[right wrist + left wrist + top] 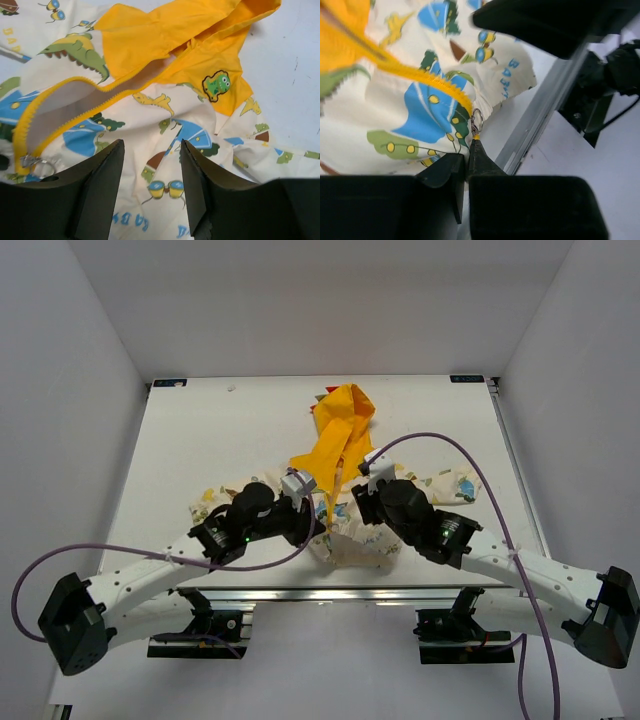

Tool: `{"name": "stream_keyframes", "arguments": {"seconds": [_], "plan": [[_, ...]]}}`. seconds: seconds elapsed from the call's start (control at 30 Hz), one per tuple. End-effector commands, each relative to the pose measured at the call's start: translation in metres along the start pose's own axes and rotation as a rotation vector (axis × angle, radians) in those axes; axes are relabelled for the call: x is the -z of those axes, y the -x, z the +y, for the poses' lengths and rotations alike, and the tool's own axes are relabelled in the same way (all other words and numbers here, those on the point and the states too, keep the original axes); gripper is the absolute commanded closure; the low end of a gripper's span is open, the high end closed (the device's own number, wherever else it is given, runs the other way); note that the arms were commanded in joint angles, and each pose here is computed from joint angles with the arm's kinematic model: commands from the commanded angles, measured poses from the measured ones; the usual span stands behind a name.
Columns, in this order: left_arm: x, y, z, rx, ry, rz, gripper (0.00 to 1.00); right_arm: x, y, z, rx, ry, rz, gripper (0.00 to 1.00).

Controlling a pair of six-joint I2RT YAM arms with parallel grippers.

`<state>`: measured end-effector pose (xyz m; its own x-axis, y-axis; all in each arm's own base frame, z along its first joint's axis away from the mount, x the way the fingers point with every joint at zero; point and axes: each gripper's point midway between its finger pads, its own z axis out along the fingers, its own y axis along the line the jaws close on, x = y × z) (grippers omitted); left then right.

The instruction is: Zip up the jacket

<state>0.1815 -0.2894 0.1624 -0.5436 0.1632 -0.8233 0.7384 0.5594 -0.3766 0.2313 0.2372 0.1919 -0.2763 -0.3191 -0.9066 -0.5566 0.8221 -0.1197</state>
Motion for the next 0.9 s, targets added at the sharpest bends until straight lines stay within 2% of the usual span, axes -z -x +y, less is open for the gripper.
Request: {"name": "stream_keyframes", "arguments": {"seconds": [0.0,0.13,0.23,0.37,0.53,0.63,0.77,0.87], "plan": [[0.020,0.058,-0.046,-0.238,-0.226,-0.289,1.00,0.001,0.029,0.001,-0.029,0.009,-0.075,0.46],[0.030,0.076,-0.054,-0.349,-0.249,-0.385,1.00,0.001,0.023,0.024,0.035,0.150,-0.064,0.46],[0.026,0.084,-0.051,-0.391,-0.228,-0.395,1.00,0.002,0.018,0.041,0.046,0.243,-0.046,0.46],[0.012,0.083,-0.049,-0.419,-0.229,-0.335,1.00,-0.001,0.019,0.036,0.039,0.207,-0.043,0.46],[0.008,0.084,-0.045,-0.404,-0.206,-0.336,1.00,0.005,0.034,0.021,0.008,0.137,-0.090,0.40],[0.007,0.086,-0.042,-0.382,-0.187,-0.330,1.00,0.013,0.040,0.029,-0.001,0.196,-0.098,0.35],[0.008,0.088,-0.040,-0.367,-0.170,-0.332,1.00,0.019,0.038,0.042,-0.008,0.274,-0.076,0.33],[0.008,0.088,-0.039,-0.357,-0.162,-0.329,1.00,0.021,0.040,0.034,-0.025,0.233,-0.056,0.30]]}}
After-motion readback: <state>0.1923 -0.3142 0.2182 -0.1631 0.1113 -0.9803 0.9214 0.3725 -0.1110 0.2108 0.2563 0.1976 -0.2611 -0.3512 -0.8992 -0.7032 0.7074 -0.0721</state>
